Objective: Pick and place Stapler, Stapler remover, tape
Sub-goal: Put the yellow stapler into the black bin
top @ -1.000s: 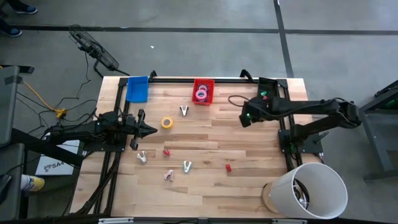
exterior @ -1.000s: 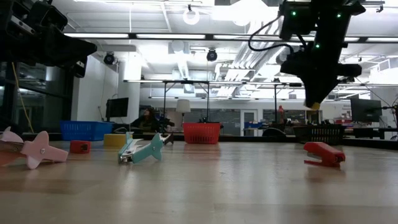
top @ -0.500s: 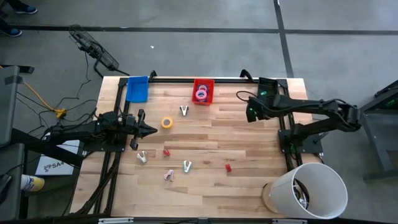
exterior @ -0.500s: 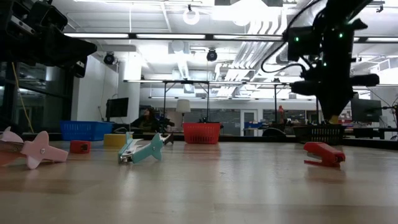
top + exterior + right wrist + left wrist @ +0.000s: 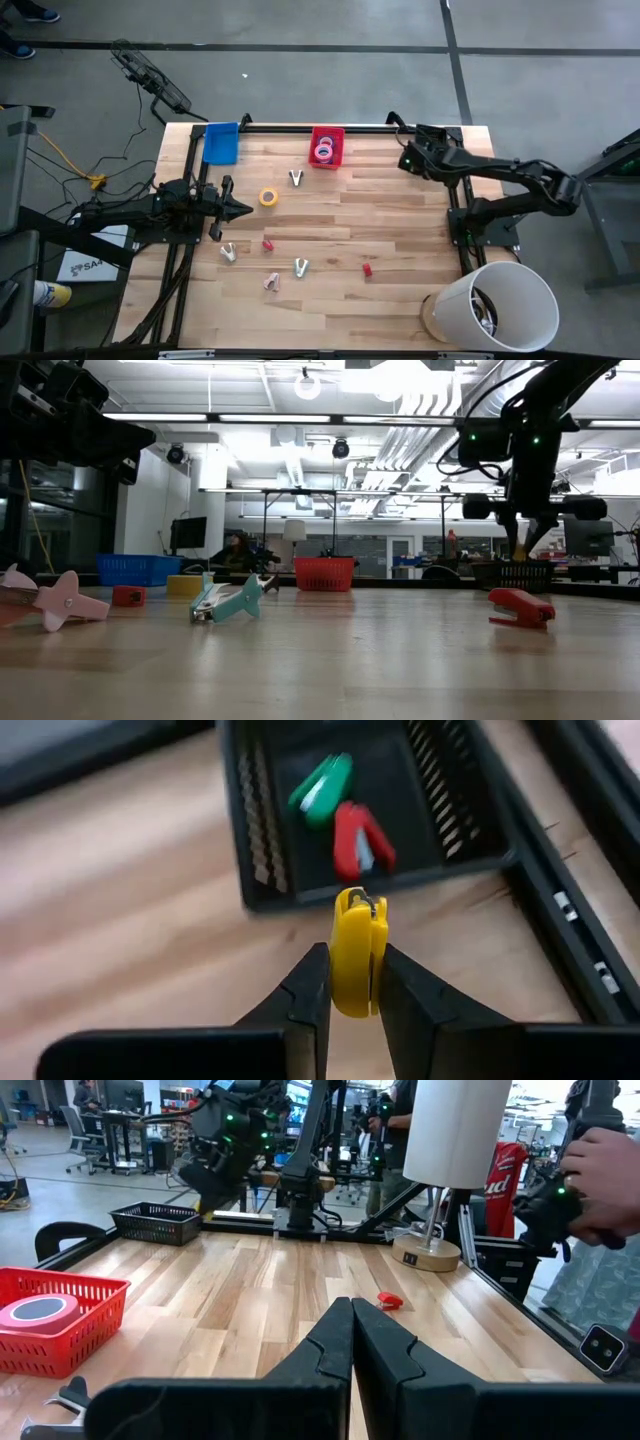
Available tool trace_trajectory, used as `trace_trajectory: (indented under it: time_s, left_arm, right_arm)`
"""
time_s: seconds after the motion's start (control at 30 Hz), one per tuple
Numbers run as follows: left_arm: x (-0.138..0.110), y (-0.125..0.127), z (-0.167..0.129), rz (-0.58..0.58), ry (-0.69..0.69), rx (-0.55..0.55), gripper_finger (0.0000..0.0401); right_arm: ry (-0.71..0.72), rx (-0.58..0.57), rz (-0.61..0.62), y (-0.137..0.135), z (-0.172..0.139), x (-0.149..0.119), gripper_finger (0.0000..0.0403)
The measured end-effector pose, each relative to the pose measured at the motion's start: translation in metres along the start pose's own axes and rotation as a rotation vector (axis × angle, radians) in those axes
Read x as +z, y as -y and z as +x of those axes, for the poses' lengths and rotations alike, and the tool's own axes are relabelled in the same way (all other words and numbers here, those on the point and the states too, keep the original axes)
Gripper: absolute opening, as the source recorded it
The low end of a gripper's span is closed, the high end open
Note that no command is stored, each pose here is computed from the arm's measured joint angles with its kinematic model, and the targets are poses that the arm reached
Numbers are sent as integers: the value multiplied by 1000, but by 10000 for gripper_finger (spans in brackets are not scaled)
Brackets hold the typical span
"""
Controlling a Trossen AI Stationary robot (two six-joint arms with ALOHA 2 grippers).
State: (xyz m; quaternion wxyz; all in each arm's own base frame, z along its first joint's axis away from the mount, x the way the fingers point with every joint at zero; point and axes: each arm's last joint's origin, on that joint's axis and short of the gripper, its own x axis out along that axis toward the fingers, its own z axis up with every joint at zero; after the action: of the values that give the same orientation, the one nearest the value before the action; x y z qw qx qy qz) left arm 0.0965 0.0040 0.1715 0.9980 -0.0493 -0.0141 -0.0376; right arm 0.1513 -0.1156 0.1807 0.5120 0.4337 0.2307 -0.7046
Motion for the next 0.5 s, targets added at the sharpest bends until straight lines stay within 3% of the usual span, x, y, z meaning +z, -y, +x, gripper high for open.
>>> trace_trajectory:
  time_s: [0.23,0.5]
  left_arm:
    - [0,0,0,0,1,0,1]
    - [0,0,0,0,0,1,1]
  right_arm:
    - [72,9,201,-4,8,11,55]
    - [78,-13,342,-9,27,20,59]
